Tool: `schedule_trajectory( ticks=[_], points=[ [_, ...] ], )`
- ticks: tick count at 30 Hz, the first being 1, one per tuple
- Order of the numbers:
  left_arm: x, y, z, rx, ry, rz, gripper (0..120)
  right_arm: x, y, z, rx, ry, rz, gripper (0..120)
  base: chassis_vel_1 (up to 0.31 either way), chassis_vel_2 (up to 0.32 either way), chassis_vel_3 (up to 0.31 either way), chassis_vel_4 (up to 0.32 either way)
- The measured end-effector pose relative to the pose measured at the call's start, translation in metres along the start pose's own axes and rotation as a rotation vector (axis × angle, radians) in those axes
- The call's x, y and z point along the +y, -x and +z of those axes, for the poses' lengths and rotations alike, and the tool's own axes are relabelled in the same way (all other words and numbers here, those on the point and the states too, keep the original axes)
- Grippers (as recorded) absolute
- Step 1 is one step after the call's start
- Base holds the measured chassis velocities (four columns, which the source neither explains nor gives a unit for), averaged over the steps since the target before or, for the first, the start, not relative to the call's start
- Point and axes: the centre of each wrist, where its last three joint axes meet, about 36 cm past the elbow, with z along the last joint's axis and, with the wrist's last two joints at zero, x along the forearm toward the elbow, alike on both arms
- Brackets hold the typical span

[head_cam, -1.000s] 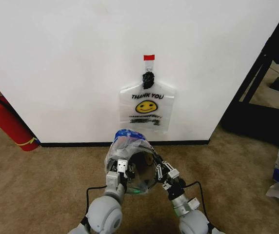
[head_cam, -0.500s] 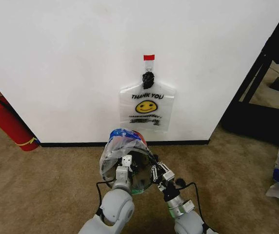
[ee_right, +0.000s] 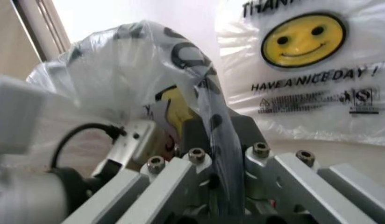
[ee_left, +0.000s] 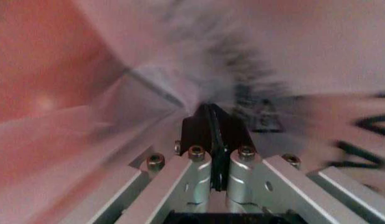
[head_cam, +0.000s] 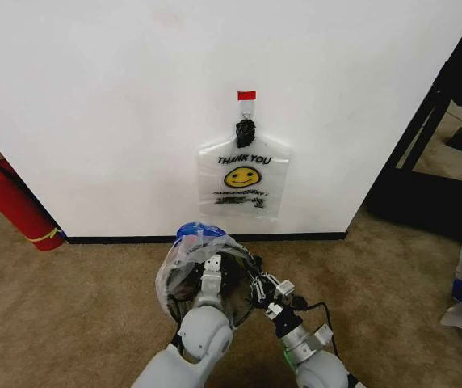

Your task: Pick up the garbage bag from the wall and place it over the trash bin.

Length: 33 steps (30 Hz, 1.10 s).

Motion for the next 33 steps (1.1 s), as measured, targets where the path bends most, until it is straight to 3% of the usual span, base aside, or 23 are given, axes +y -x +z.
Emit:
schedule_trajectory(
  ticks=[5, 15, 26, 33],
  points=[
    [0.005, 0.004, -0.001, 0.043, -0.01, 0.008, 0, -0.002, 0.001, -0.001, -0.013, -0.028, -0.028, 1, 0.0, 0.0, 0.0, 0.0],
    [-0.007, -0.005, 0.002, 0.077, -0.013, 0.061, 0, 0.003, 0.0, 0.007, -0.011, -0.042, -0.065, 1, 0.0, 0.0, 0.0, 0.0],
    [0.024, 0.011, -0.009, 0.054, -0.009, 0.008, 0, 0.0, -0.006, 0.006, -0.003, -0.046, -0.05, 1, 0.0, 0.0, 0.0, 0.0],
    [0.026, 0.008, -0.001, 0.08, -0.016, 0.015, 0, 0.001, 0.002, 0.002, -0.018, -0.022, -0.037, 1, 0.0, 0.0, 0.0, 0.0]
  ],
)
